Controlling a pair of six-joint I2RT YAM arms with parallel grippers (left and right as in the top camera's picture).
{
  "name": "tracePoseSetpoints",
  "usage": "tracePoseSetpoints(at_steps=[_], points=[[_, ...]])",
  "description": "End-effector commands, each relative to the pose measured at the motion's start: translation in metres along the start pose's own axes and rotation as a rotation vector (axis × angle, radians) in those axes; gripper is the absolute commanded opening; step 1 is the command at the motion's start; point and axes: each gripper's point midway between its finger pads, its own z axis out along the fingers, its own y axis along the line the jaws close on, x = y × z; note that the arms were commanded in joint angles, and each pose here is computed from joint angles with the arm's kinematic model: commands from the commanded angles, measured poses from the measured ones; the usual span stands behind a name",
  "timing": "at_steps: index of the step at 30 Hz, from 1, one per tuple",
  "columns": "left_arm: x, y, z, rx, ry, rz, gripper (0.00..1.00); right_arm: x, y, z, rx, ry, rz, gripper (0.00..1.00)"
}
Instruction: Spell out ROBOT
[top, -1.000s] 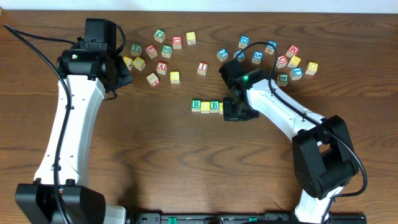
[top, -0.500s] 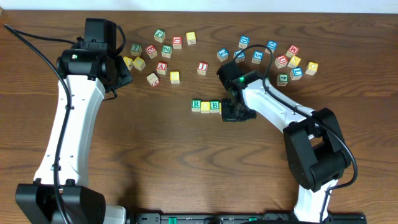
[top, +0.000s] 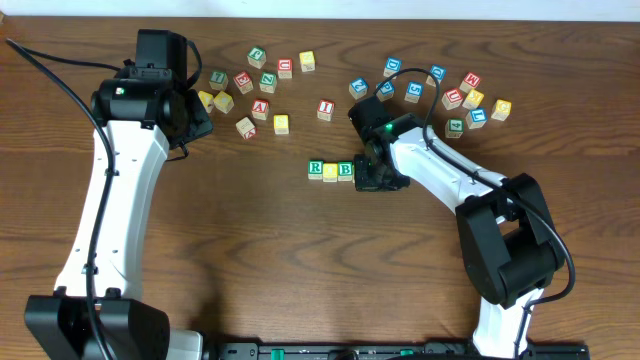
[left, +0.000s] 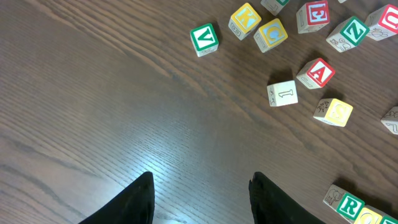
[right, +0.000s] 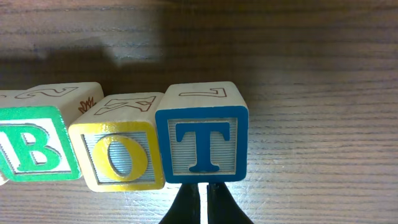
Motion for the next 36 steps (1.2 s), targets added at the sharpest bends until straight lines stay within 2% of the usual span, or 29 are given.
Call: tracePoseSetpoints(at_steps=[1, 7, 14, 25, 36], points=[[0.004, 0.001, 0.004, -0.012, 0.015, 0.012, 0.48, -0.002, -0.003, 0.002, 0.011, -0.003, -0.010, 0.01], [0.004, 0.001, 0.004, -0.012, 0.014, 0.012, 0.49, -0.006, -0.001, -0.017, 0.002, -0.012, -0.023, 0.01], [0.004, 0.001, 0.004, -0.012, 0.015, 0.012, 0.48, -0.032, 0.009, -0.062, -0.052, -0.125, -0.017, 0.01], [0.011, -0.009, 0.005, 0.035, 0.044, 0.020, 0.49, -0.046, -0.021, -0.063, -0.067, -0.114, 0.119, 0.01], [0.014, -0.016, 0.011, 0.044, 0.039, 0.036, 0.49, -0.087, 0.042, -0.051, -0.237, -0.279, 0.000, 0.01]])
